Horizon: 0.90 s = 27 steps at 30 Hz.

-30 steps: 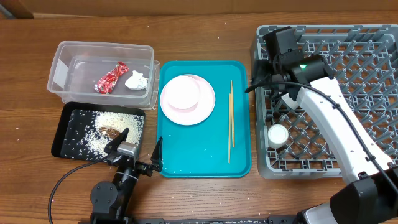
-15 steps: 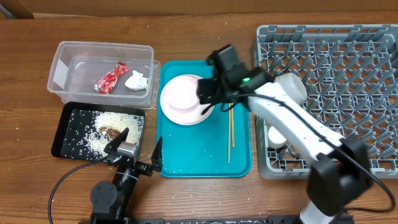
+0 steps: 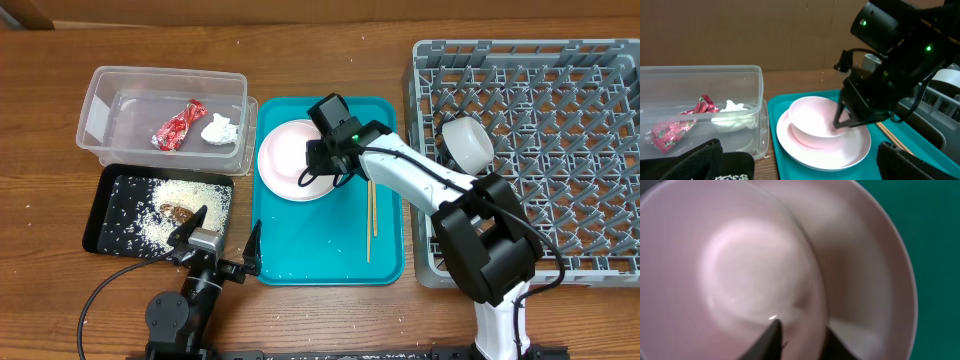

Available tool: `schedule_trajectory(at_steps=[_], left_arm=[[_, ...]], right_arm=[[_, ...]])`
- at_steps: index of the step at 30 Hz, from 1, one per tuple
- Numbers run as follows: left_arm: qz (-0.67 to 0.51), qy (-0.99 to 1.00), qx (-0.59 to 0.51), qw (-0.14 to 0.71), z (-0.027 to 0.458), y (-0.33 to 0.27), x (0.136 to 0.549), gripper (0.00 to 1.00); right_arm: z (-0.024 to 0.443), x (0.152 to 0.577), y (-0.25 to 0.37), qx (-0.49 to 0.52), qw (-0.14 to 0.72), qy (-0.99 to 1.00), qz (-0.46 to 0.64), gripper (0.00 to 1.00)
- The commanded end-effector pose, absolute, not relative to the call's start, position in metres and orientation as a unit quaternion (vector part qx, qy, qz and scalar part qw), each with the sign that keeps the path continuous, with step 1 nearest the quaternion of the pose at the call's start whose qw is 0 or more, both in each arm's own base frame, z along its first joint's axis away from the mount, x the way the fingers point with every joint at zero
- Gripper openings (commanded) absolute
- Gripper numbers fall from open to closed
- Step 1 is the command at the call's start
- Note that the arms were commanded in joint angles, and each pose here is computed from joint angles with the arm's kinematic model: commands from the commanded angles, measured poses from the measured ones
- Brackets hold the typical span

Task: Sort waste into correct bins and load items into the dishwasher
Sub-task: 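Grasp the pink bowl with the right gripper and carry it to the rack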

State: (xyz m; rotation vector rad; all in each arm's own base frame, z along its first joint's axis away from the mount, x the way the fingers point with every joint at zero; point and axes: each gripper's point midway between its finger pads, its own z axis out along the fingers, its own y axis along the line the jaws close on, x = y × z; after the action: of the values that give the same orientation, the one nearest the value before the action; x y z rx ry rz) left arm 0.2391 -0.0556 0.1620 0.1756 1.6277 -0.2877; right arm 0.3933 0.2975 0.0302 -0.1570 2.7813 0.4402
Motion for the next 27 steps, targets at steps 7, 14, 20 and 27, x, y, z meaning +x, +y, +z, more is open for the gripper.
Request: schedule_trajectory(at_steps=[7, 14, 20, 27], left_arm=[[-0.125, 0.720, 0.088, 0.677, 0.162, -0.057, 0.238, 1.00], [-0.125, 0.720, 0.088, 0.677, 0.162, -0.057, 0.238, 1.00], [-0.125, 0.720, 0.088, 0.677, 0.162, -0.057, 0.238, 1.00], [-0.125, 0.720, 0.088, 0.677, 0.162, -0.057, 0.238, 1.00]], right_arm=[[0.087, 0.406, 0.272, -0.020, 0.182, 0.972, 0.149, 0.04], [0.188, 0.415, 0.165, 0.096, 0.304, 0.947, 0.029, 0.04], [0.276, 0.399, 0.031, 0.213, 0.423, 0.860, -0.191, 0.04], [0.271, 0.381, -0.078, 0.307, 0.390, 0.799, -0.339, 0.04]])
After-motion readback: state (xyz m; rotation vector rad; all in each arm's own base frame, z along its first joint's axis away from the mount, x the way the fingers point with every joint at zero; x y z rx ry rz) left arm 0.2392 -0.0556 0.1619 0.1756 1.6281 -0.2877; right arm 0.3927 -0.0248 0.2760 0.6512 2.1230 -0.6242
